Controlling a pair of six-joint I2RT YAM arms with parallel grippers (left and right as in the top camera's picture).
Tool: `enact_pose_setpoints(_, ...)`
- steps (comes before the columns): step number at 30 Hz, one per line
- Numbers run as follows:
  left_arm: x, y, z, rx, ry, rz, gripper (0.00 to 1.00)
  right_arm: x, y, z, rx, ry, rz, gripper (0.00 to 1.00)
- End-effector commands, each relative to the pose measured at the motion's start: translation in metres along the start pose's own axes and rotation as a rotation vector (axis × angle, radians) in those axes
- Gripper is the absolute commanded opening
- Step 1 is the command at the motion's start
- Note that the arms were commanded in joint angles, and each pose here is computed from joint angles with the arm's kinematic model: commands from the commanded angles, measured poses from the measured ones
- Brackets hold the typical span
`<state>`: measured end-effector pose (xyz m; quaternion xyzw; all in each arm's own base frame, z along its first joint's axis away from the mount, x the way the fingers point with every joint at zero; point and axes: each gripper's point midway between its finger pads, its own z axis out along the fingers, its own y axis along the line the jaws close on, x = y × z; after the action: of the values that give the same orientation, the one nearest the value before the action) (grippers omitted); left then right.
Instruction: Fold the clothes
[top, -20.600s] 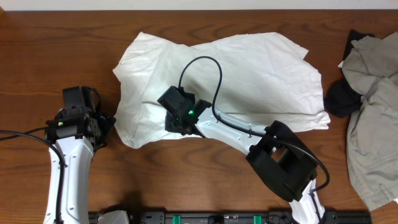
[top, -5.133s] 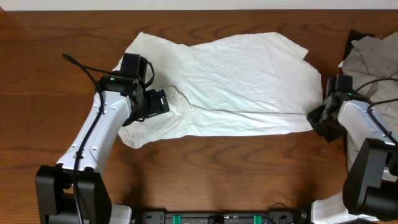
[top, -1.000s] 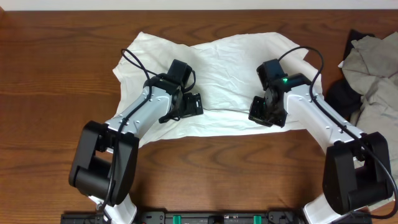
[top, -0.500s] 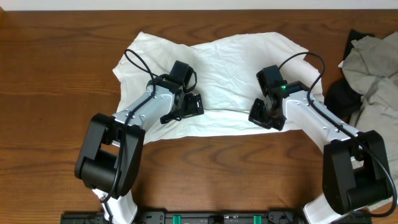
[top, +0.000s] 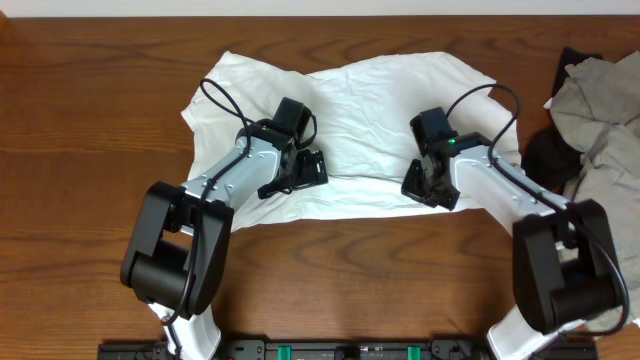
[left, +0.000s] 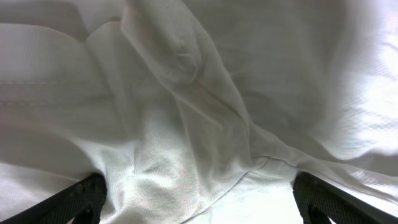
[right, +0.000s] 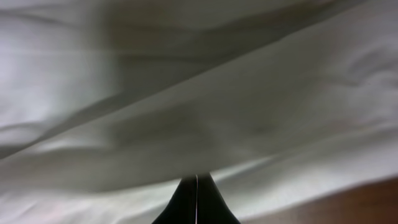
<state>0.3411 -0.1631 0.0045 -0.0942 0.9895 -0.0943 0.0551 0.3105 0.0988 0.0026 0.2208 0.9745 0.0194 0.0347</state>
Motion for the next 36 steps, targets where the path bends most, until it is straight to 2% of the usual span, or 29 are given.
enact_pose_setpoints(1,0.005,0.009,0.021,-0.032,0.039,-0.01,0.98,0.001,-0.009,0.015,0.049,0.016,0.015,0.02)
enact_pose_setpoints(20,0.002,0.021,0.02,-0.076,0.032,0.013,0.98,-0.045,-0.058,0.021,0.052,-0.011,0.113,0.02)
enact_pose_setpoints(36,-0.015,0.104,0.007,-0.162,0.08,-0.126,0.98,-0.07,-0.063,0.009,0.083,-0.082,0.052,0.04)
